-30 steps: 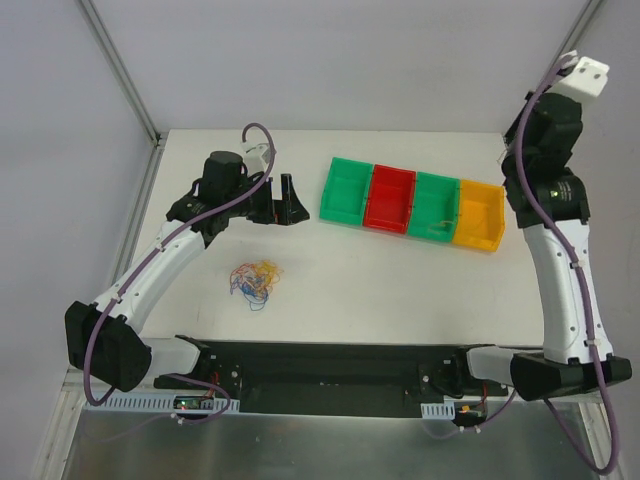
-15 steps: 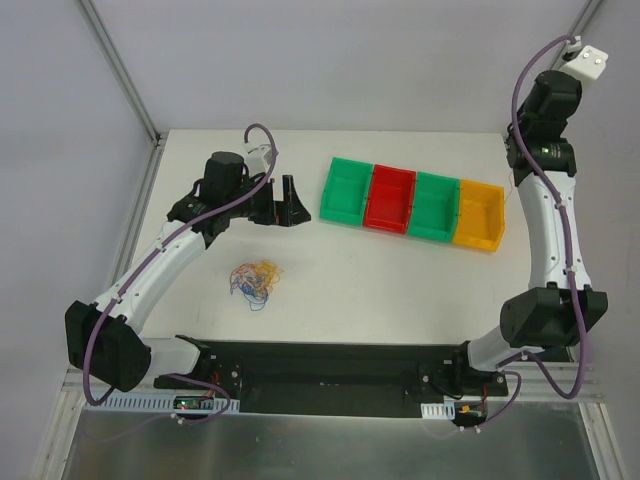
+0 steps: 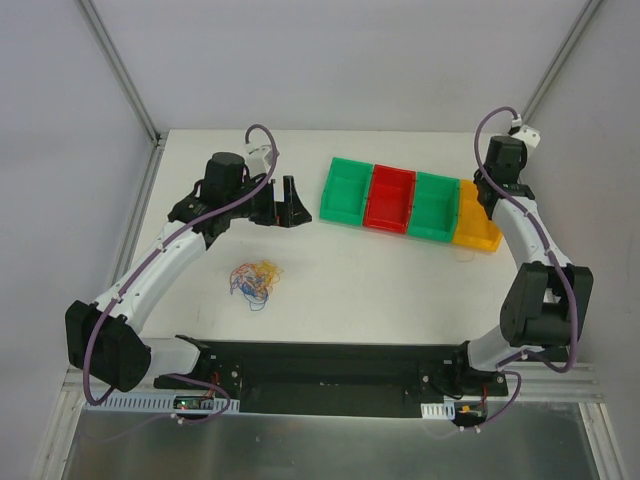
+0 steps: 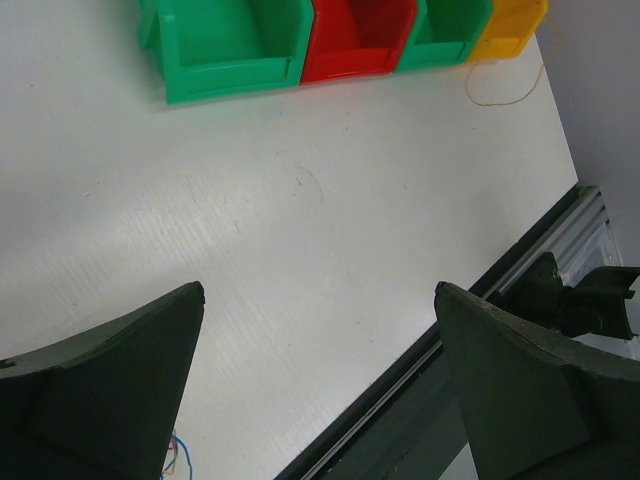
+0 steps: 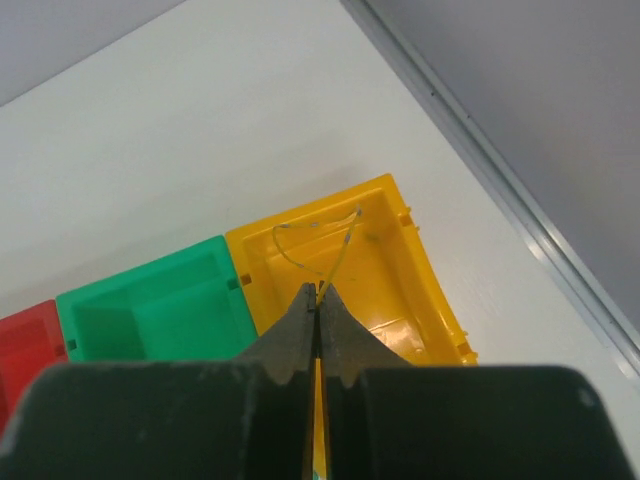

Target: Untangle the cables

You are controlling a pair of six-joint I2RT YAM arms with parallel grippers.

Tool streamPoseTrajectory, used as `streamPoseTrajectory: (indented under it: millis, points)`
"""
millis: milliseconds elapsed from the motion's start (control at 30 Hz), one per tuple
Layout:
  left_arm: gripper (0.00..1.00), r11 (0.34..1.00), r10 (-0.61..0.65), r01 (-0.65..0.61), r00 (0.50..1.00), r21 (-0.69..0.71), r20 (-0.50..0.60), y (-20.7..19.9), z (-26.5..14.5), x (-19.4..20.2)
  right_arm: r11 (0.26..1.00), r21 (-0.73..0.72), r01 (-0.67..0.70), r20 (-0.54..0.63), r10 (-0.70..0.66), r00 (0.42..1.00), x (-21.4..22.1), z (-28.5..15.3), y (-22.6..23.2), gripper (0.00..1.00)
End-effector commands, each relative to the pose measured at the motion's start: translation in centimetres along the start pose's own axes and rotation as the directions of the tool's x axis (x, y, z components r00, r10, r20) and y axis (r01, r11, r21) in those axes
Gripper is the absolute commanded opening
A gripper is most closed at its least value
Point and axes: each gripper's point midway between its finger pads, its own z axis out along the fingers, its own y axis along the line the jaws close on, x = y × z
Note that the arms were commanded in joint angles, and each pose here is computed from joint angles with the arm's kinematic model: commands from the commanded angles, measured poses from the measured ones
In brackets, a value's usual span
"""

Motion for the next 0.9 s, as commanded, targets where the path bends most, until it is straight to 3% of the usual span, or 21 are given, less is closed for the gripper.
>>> streamPoseTrajectory:
  millis: [0,200,333,533,667,867]
  points:
    - [0.98,0.999,0.034,-0.035,0.999,0.027,0.037,-1.0,-0.4,-0.6,0.996,-0.071,-0.058,-0.062,0.054,0.997,1.7,0.7,1.0,0.0]
    - [0.98,0.998,0.023,-0.025,0.999,0.057,0.025,-1.6,-0.4,-0.5,0.992,-0.054,-0.118,-0.295,0.097,0.951,6.1,2.4,-0.4,0.0]
    - [0.98,0.998,0.023,-0.025,0.999,0.063,0.028,-1.7,-0.4,-0.5,0.985,-0.128,-0.116,-0.333,0.067,0.941,5.3,2.0,0.5,0.0]
    - [0.98,0.998,0.02,-0.022,0.999,0.065,0.028,-1.7,-0.4,-0.5,0.978,-0.18,-0.104,-0.182,0.071,0.981,-1.0,1.2,0.9,0.0]
    - [0.98,0.997,0.026,-0.027,0.999,0.068,0.028,-1.8,-0.4,-0.4,0.973,-0.23,-0.033,0.02,0.039,0.999,-6.3,1.6,1.6,0.0]
    - [0.98,0.996,0.041,-0.044,0.998,0.076,0.041,-2.1,-0.7,-0.6,0.943,-0.332,0.023,0.331,0.094,0.939,-11.1,3.3,2.5,0.0]
